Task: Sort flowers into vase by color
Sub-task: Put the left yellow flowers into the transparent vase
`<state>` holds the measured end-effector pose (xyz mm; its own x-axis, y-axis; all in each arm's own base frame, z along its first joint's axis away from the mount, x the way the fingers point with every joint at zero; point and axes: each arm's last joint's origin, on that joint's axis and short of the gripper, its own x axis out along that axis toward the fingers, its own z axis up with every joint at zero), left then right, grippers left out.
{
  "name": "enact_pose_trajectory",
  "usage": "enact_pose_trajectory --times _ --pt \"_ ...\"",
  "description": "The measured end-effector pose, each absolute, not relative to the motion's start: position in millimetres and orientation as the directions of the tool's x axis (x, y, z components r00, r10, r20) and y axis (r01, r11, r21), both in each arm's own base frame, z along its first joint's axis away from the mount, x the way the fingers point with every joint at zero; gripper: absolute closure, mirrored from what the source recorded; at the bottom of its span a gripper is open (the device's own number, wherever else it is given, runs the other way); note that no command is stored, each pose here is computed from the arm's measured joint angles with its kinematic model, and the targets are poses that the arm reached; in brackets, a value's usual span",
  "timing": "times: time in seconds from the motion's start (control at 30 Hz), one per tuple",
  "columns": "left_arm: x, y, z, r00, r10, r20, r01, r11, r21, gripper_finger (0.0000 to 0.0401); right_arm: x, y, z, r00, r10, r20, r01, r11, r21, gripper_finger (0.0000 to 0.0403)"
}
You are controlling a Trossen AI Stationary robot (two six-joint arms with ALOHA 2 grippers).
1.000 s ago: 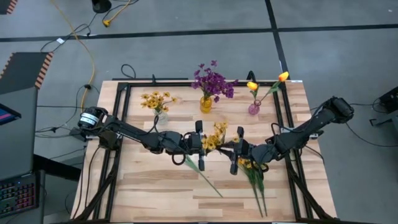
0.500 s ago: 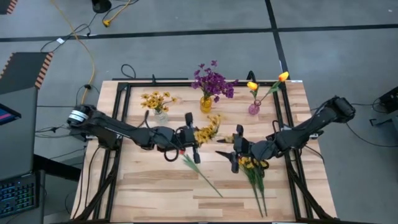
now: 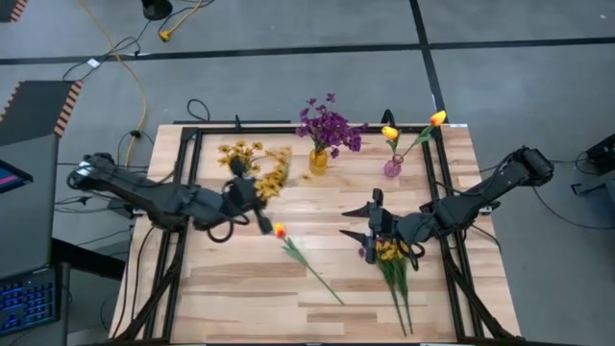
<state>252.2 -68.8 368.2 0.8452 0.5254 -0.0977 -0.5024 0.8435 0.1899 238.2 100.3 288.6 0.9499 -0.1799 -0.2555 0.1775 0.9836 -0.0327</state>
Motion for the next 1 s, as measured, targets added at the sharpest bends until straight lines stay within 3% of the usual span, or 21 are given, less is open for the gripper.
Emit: enact_pose_trajectory --times 0.2,0.47,1.0 --pt "218 -89 345 0.719 0.689 -0.089 -0.665 0.719 0.201 0.0401 238 100 287 0.945 -0.185 -0.271 0.179 0.983 -0.047 0.0168" --pt "186 -97 298 0.6 0.8 -0.011 -0.784 0.591 0.193 0.0401 238 100 287 0.944 -0.186 -0.272 0.18 0.983 -0.048 0.0168" --pt "180 -83 265 0.545 0.838 0.0 -0.805 0.523 0.279 0.0401 238 99 287 0.944 -0.188 -0.272 0.182 0.982 -0.048 0.0168"
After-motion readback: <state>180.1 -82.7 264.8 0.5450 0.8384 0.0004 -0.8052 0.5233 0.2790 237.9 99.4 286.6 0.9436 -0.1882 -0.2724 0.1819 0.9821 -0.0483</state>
